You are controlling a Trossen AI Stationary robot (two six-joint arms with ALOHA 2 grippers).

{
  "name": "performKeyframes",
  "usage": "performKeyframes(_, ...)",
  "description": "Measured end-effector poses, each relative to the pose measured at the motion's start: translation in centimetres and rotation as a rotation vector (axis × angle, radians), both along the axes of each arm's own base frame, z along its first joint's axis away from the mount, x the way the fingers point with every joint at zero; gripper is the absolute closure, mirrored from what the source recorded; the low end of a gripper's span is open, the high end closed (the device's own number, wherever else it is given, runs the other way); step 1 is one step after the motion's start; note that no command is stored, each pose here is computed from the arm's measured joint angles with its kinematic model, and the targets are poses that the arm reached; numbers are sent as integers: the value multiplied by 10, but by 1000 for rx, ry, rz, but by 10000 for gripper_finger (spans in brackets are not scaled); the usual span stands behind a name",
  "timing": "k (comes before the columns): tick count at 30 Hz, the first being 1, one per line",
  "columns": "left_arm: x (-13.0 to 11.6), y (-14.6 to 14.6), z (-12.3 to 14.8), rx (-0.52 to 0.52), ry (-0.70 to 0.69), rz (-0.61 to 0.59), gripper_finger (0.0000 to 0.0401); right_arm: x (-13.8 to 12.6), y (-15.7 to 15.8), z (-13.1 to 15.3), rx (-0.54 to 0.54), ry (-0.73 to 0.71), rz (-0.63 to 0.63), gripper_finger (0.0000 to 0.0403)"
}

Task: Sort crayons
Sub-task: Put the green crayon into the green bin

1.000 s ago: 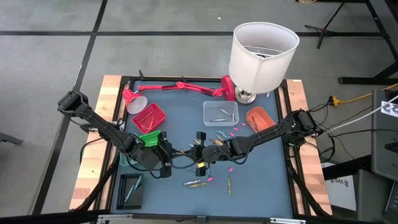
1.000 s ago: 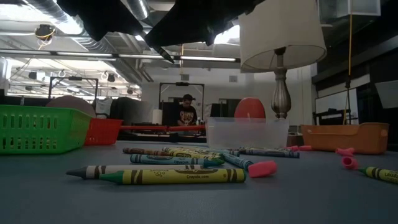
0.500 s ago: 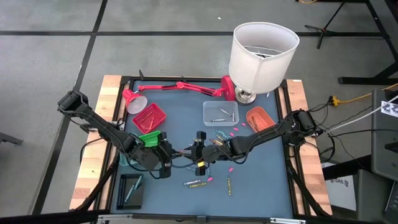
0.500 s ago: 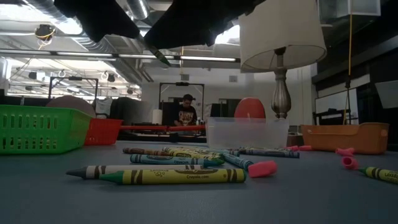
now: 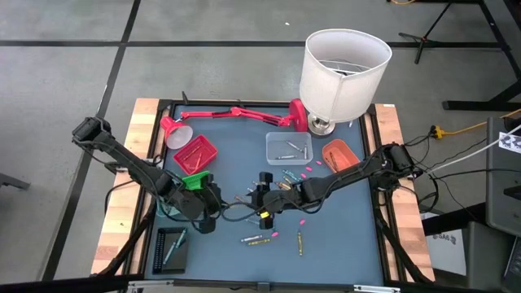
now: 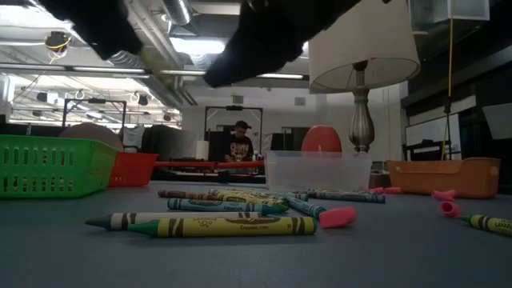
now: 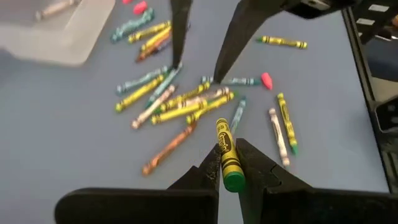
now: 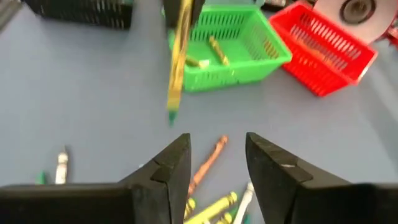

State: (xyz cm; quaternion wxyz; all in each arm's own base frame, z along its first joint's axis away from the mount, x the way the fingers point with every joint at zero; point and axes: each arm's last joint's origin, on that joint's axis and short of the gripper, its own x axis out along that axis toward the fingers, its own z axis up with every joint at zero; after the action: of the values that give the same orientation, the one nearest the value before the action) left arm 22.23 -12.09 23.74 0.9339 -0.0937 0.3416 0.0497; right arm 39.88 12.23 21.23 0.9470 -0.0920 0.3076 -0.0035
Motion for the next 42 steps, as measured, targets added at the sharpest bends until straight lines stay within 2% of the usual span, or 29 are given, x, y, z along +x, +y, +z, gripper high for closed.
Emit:
performKeyframes(11, -42, 18, 18, -255, 197, 23, 386, -6, -2, -7, -33, 97, 0, 251)
performKeyframes(17, -60, 27, 14, -324, 369, 127, 386, -6, -2, -8, -32, 96, 0, 251)
performKeyframes(22, -71, 32, 9, -329, 498, 218, 386, -6, -2, -8, -33, 97, 0, 251)
performKeyframes(27, -76, 35, 6, -340, 549, 310, 386, -6, -2, -8, -33, 97, 0, 251)
performKeyframes(42, -74, 38, 7, -298, 466, 409, 386, -6, -2, -8, -32, 96, 0, 251)
